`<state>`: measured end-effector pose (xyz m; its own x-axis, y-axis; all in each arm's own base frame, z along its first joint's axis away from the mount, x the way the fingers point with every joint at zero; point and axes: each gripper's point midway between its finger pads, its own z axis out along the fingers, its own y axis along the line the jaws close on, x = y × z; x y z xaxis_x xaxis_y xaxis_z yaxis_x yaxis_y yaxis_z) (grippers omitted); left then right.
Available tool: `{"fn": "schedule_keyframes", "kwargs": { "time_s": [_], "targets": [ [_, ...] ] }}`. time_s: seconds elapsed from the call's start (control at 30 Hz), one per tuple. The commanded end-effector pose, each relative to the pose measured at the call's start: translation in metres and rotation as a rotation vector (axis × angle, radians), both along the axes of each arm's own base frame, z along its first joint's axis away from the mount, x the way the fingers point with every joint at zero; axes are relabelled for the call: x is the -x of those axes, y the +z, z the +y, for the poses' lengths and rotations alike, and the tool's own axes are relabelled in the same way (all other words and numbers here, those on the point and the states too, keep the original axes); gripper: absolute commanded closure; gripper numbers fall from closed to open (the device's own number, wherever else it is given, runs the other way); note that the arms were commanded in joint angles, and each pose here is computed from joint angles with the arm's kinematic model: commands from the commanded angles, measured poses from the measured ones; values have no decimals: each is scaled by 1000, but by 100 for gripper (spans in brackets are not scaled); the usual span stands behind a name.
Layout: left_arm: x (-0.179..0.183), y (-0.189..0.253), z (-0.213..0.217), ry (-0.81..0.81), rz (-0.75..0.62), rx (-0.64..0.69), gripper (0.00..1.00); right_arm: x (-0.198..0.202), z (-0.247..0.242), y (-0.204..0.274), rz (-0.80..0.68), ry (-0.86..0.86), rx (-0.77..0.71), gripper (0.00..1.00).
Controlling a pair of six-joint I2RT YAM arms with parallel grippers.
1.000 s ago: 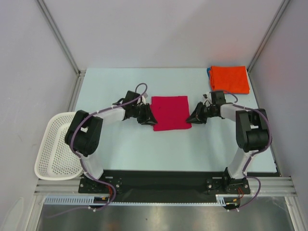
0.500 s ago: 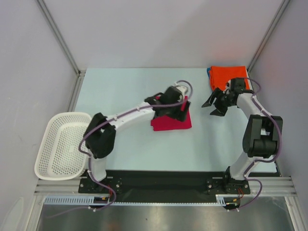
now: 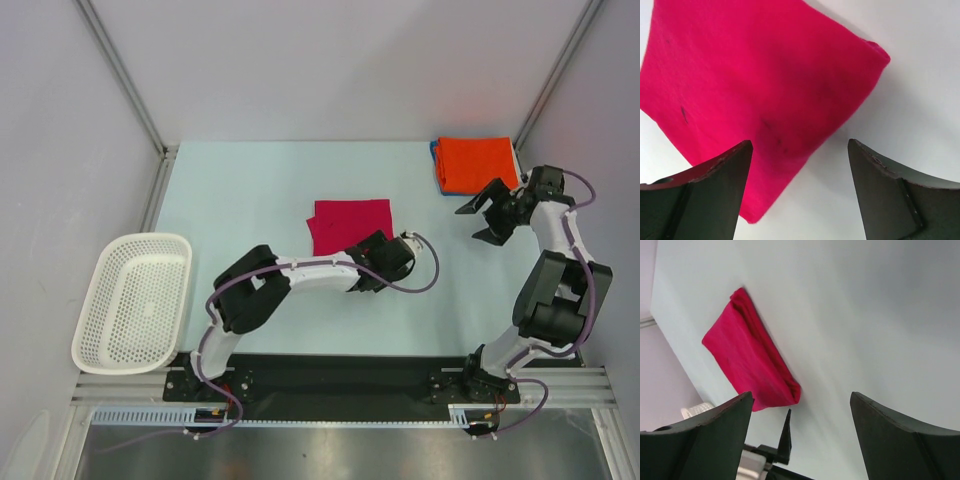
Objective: Fold and stack the t-shirts
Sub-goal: Neatly place the folded tshirt to the corner
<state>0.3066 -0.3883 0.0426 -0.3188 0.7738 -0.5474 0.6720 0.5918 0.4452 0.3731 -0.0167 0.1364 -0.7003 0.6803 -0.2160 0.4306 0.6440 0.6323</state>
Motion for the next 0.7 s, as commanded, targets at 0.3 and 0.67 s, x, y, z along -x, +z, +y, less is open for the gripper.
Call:
{"fn": "schedule_keyframes", "kwargs": {
  "time_s": [0.3, 0.67],
  "targets": [
    [-6, -7, -38, -97, -129, -103, 23, 5, 49, -4, -68, 117, -30, 13],
    [-12, -16, -39, -106, -90, -77, 65, 8, 73, -28, -28, 154, -57, 13]
  ]
}}
